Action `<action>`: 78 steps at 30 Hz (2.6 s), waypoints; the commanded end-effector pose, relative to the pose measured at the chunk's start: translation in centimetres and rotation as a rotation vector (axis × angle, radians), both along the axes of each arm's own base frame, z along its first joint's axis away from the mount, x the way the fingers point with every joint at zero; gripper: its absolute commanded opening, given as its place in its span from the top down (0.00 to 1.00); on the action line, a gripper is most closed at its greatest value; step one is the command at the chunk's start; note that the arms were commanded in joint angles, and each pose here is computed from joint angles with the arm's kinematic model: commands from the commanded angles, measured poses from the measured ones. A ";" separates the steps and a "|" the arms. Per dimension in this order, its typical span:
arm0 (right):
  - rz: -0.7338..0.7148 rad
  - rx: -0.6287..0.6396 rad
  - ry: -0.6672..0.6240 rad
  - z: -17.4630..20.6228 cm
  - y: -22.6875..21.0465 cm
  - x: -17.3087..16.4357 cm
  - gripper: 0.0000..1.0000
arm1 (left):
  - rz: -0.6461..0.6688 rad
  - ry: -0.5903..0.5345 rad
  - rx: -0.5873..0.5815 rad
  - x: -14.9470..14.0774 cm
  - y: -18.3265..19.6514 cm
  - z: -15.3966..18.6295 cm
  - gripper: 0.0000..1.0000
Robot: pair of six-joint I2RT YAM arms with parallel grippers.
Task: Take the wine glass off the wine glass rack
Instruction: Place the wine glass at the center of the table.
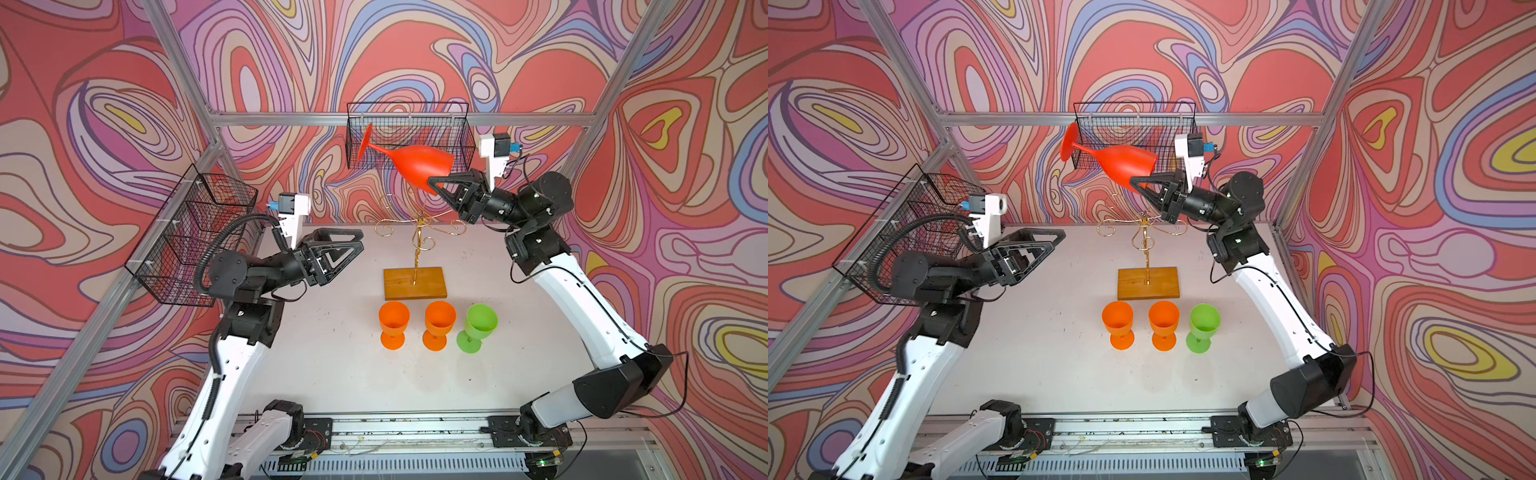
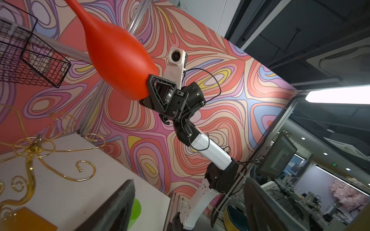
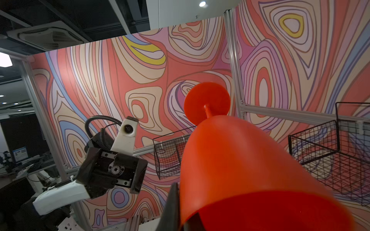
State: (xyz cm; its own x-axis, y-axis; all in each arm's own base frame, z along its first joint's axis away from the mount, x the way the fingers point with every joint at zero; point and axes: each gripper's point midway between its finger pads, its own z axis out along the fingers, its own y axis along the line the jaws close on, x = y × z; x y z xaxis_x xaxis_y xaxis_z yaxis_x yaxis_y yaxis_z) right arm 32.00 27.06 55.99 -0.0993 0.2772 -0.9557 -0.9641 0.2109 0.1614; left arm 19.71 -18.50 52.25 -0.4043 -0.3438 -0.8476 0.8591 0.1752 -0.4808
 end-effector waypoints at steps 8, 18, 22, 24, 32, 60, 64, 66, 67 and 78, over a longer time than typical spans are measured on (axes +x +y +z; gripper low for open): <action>-0.223 -0.318 0.091 -4.9 0.4 1.9 1.00 | 0.441 -0.068 0.274 0.7 4.3 -4.8 0.16; -0.177 -0.506 0.022 -7.6 5.0 -1.0 1.00 | 0.600 -0.074 0.257 1.9 6.4 -4.7 0.17; -0.190 -0.571 0.008 -8.6 5.6 -1.8 1.00 | 0.656 -0.122 0.225 1.2 7.2 -3.9 0.17; -0.165 -0.606 0.002 -9.2 6.1 -2.7 1.00 | 0.693 -0.144 0.207 0.8 7.9 -3.4 0.17; -0.077 -0.808 -0.011 -13.2 9.2 -5.8 1.00 | 0.784 -0.175 0.177 0.5 9.3 -2.8 0.18; 0.053 -1.346 0.088 -29.5 14.5 -10.5 1.00 | 0.913 -0.197 0.140 0.2 11.5 -2.5 0.22; 0.073 -1.391 0.101 -31.1 14.7 -11.1 1.00 | 0.920 -0.202 0.134 0.0 11.6 -2.5 0.23; 0.076 -1.414 0.108 -32.0 14.7 -11.2 1.00 | 0.928 -0.210 0.127 -0.2 11.8 -2.4 0.23; 0.071 -1.426 0.110 -32.4 14.7 -11.1 1.00 | 0.934 -0.213 0.124 -0.3 11.9 -2.3 0.24; 0.118 -1.507 0.111 -35.7 15.6 -12.0 1.00 | 0.946 -0.215 0.125 -0.3 12.1 -2.2 0.24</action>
State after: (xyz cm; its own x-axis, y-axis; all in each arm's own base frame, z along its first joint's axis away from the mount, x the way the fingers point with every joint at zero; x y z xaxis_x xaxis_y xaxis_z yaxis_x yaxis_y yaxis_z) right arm 20.42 42.72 21.72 -0.1456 -0.9199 -0.3642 -0.9826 0.1774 -0.0551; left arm 19.63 -6.61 49.20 0.1201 -0.3568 -0.9264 0.4046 0.8698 -0.2825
